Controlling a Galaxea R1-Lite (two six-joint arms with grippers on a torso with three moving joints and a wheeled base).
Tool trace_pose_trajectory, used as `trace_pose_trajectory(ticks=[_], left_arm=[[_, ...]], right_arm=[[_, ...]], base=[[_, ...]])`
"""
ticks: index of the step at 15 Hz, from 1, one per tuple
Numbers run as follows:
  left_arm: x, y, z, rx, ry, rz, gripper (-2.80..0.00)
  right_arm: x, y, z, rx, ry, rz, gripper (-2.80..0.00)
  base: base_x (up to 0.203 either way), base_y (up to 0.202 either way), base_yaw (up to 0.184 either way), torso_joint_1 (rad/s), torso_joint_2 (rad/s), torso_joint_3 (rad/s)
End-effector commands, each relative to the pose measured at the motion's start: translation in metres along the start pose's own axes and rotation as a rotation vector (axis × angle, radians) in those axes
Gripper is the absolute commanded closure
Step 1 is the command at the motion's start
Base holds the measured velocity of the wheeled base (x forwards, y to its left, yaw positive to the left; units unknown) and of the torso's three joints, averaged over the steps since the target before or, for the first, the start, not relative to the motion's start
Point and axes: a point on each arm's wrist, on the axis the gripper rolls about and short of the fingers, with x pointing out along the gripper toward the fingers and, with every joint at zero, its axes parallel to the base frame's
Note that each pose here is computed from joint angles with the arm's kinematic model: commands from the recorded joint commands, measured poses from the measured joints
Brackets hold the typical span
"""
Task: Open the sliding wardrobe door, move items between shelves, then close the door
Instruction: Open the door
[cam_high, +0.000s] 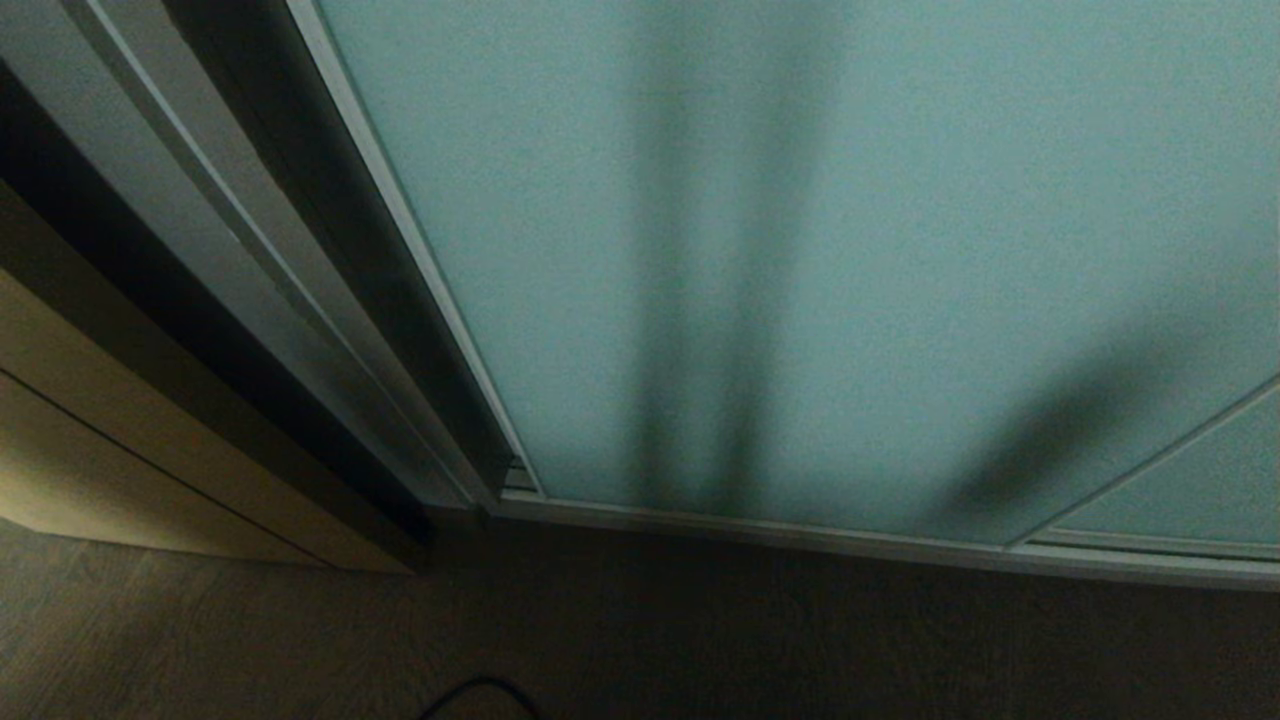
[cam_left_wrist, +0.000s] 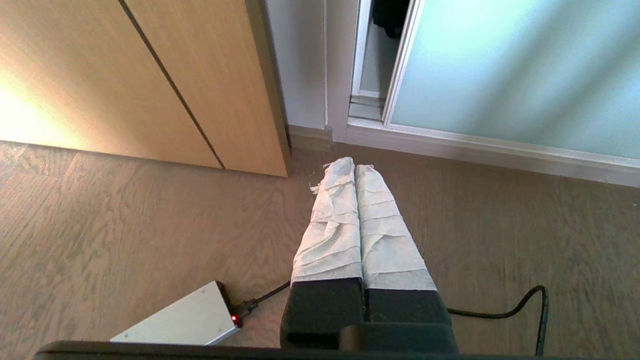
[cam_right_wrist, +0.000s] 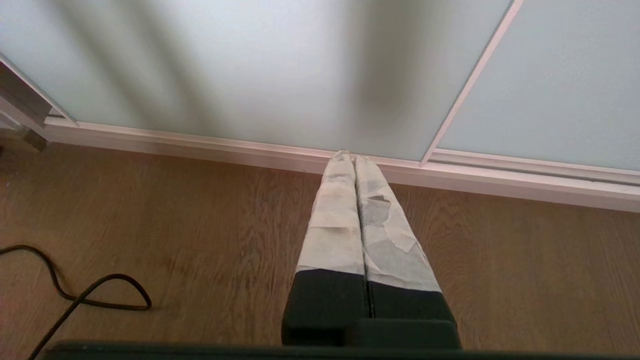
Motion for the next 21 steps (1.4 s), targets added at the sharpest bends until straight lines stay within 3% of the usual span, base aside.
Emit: trace_pose_trajectory(ticks=[1, 15, 18, 21], left_arm=[[0.000, 0.000, 0.000, -0.001, 0.001, 0.000, 0.00], [0.000, 0.000, 0.000, 0.001, 0.001, 0.001, 0.00], [-0.008, -0.001, 0.034, 0.016, -0.178, -0.025, 0.00], [-0.028, -0.002, 0.109, 0.037, -0.366, -0.037, 0.00]], right_arm=[[0.000, 0.000, 0.000, 0.000, -0.001, 0.000, 0.00], [0.000, 0.000, 0.000, 0.000, -0.001, 0.000, 0.00], [0.000, 0.000, 0.000, 0.000, 0.001, 0.000, 0.00], [0.000, 0.000, 0.000, 0.000, -0.001, 0.000, 0.00]], base=[[0.000, 0.000, 0.000, 0.000, 0.00, 0.000], [0.000, 0.000, 0.000, 0.000, 0.00, 0.000], [0.000, 0.000, 0.000, 0.000, 0.00, 0.000], [0.000, 0.000, 0.000, 0.000, 0.00, 0.000]])
